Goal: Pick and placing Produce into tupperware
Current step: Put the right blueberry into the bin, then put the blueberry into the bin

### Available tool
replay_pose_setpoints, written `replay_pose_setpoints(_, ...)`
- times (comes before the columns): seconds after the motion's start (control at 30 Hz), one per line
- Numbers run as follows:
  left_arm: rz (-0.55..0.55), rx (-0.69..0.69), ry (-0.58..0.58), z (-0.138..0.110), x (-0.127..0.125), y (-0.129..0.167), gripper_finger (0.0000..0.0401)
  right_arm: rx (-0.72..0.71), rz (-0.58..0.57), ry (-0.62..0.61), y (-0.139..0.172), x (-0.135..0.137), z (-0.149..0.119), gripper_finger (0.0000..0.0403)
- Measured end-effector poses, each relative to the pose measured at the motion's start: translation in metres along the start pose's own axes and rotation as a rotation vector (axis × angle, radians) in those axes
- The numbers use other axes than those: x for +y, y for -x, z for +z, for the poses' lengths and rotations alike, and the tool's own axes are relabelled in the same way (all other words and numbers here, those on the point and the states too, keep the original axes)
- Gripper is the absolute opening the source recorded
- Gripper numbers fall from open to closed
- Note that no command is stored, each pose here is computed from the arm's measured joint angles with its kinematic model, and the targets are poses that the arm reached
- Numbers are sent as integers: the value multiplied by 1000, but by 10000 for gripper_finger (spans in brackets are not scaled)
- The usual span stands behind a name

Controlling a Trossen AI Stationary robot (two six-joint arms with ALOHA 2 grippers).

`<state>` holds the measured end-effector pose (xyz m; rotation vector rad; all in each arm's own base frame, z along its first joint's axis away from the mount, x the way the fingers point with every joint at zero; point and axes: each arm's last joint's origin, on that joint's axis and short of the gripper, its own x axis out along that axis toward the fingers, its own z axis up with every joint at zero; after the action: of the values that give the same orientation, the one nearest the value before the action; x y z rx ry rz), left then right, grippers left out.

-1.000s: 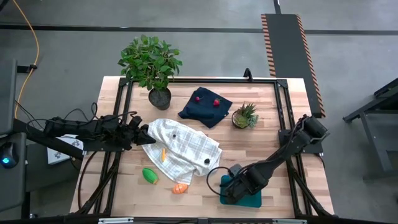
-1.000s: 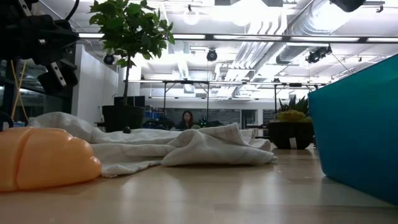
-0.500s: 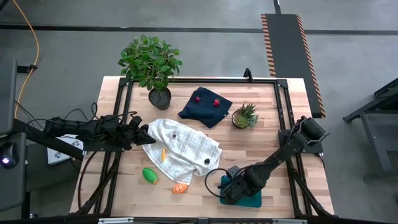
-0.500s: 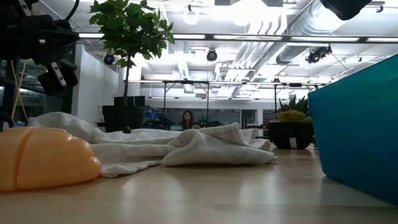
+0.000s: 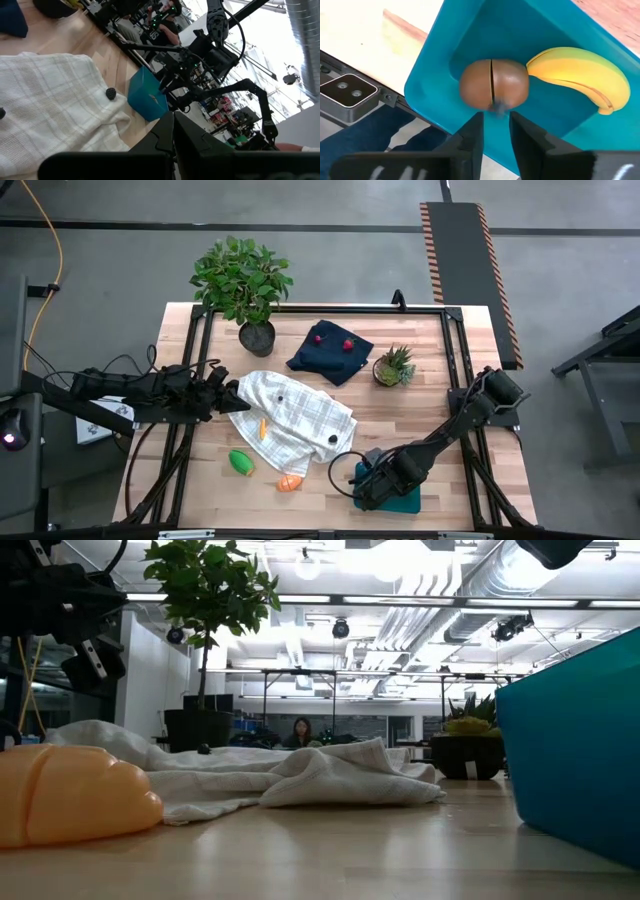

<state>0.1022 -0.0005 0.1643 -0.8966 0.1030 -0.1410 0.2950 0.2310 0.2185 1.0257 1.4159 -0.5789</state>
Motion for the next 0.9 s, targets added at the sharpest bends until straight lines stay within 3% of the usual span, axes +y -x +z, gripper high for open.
replay_pose_setpoints(0.17, 0, 0, 0, 0, 0, 0, 1, 1, 8, 1, 0, 1, 0, 102)
replay_pose_setpoints(0.9, -1, 1, -79, 0, 0, 0, 1, 5, 72, -9, 0, 7, -1, 103)
